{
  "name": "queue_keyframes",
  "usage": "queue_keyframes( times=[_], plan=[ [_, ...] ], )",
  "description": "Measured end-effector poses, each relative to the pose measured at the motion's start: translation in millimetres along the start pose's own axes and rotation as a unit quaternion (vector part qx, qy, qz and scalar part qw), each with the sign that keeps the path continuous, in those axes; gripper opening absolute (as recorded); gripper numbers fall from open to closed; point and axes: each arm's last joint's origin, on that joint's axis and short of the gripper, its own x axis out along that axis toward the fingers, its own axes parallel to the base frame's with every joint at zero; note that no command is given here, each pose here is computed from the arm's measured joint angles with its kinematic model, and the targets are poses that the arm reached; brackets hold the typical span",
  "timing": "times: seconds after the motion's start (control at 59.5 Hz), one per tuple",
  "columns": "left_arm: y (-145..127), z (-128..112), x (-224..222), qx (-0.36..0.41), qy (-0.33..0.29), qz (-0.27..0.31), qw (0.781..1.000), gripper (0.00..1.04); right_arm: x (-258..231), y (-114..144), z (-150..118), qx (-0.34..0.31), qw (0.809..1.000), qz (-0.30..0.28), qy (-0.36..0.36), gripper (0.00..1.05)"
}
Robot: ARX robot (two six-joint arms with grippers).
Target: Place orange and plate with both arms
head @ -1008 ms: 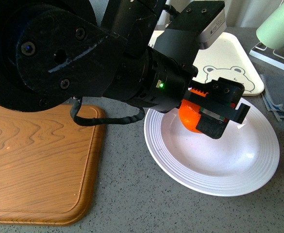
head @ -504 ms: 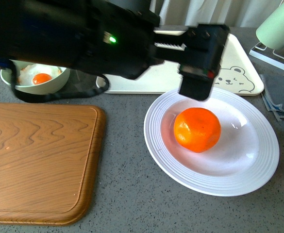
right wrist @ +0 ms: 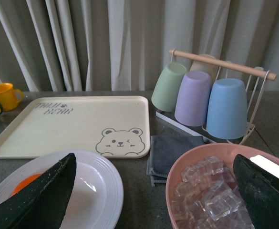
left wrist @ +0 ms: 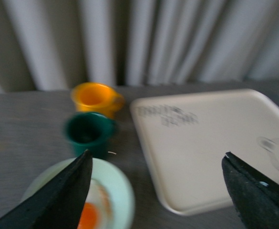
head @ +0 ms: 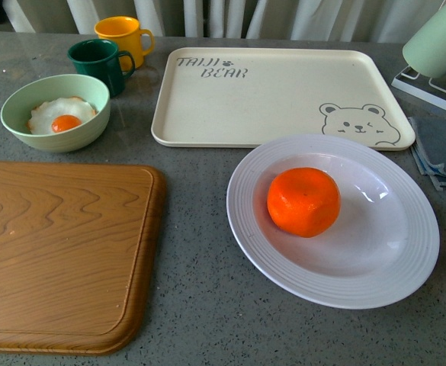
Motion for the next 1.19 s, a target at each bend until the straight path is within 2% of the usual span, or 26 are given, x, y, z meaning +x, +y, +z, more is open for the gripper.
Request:
queue_keyframes(
  times=[0.118,0.252,0.303,0.387,0.588,1.193],
  plan=[
    [7,0,-25,0.004,-0.018,0.009,1.0,0.44,0,0,0,0.0,1.0,0.001,0.0,0.96],
    [12,-7,-58,0.008,-0.016,0.007,1.0,0.1,0,0,0,0.0,1.0,0.0,0.0,0.96],
    [16,-10,-64,0.008,-0.02,-0.004,1.0,0.01,0,0,0,0.0,1.0,0.0,0.0,0.96],
    [24,-20,-81,0.01,-0.011,0.009,1.0,0.02,0,0,0,0.0,1.0,0.0,0.0,0.96],
    [24,-19,-109,0.011,-0.013,0.008,1.0,0.02,0,0,0,0.0,1.0,0.0,0.0,0.96],
    [23,-15,-148,0.011,-0.021,0.008,1.0,0.02,0,0,0,0.0,1.0,0.0,0.0,0.96]
  ],
)
